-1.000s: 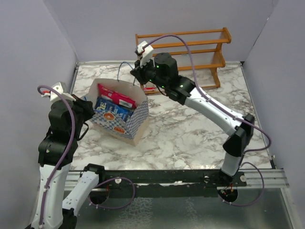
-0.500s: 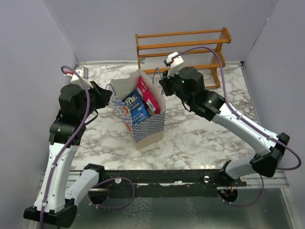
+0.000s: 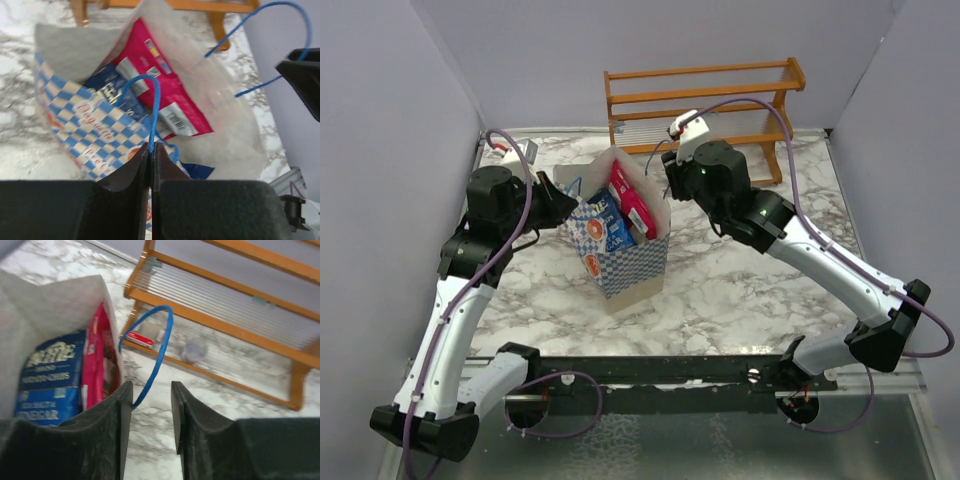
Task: Take the snacks out of the paper bag
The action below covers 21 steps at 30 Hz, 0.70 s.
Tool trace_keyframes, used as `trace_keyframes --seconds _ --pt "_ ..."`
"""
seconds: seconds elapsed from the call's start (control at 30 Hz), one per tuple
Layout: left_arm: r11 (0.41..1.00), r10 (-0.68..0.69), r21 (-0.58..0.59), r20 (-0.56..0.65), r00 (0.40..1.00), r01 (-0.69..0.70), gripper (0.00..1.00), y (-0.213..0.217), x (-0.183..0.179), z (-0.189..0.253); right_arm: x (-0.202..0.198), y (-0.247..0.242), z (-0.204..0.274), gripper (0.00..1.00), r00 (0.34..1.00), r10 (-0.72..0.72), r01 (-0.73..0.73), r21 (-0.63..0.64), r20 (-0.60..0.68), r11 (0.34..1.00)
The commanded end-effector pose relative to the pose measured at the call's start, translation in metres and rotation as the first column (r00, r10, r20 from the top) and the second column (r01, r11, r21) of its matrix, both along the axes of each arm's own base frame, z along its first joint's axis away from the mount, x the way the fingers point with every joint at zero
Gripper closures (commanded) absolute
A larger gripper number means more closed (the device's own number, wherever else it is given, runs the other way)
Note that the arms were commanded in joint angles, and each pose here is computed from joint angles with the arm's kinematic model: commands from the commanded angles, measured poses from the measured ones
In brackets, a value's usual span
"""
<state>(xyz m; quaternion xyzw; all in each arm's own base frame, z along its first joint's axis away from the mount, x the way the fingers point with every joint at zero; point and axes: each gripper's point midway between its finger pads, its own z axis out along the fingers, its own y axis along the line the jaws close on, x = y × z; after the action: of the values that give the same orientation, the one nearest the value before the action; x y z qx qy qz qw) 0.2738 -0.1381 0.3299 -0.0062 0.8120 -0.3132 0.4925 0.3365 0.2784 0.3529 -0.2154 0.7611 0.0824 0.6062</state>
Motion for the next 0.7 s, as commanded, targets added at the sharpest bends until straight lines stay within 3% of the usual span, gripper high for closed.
trace_keyframes --seconds 0.0,0.13,0.2,0.33,0.37,0.5,0.67 --pt "0.981 0.139 0.156 -0.147 0.979 -0.115 0.92 0.032 -0.014 -0.038 0.003 -0.012 0.017 0.57 0.999 -0.032 0.034 -0.059 0.035 0.998" --pt "0.962 0.198 0.229 -0.224 0.954 -0.146 0.82 0.049 -0.038 -0.057 -0.008 -0.001 0.048 0.38 1.000 0.011 -0.011 0.056 -0.009 0.998" --pt "0.959 0.206 0.249 -0.271 0.940 -0.138 0.81 0.053 -0.049 -0.061 -0.015 0.011 0.056 0.28 0.996 0.074 -0.070 0.090 -0.046 0.993" --pt "0.956 0.200 0.272 -0.319 0.927 -0.113 0.80 0.055 -0.060 -0.061 -0.024 0.029 0.056 0.17 0.978 0.151 -0.138 0.092 -0.146 0.986" --pt "0.930 0.244 0.348 -0.339 0.909 -0.120 0.81 0.067 -0.063 -0.073 -0.031 0.040 0.053 0.14 0.961 0.216 -0.201 0.099 -0.175 0.974" --pt "0.910 0.287 0.391 -0.347 0.893 -0.141 0.81 0.076 -0.064 -0.081 -0.035 0.053 0.072 0.13 0.953 0.261 -0.240 0.142 -0.156 0.960" --pt "0.899 0.281 0.425 -0.376 0.883 -0.106 0.82 0.078 -0.062 -0.098 -0.034 0.067 0.056 0.16 0.949 0.281 -0.278 0.044 -0.145 0.960"
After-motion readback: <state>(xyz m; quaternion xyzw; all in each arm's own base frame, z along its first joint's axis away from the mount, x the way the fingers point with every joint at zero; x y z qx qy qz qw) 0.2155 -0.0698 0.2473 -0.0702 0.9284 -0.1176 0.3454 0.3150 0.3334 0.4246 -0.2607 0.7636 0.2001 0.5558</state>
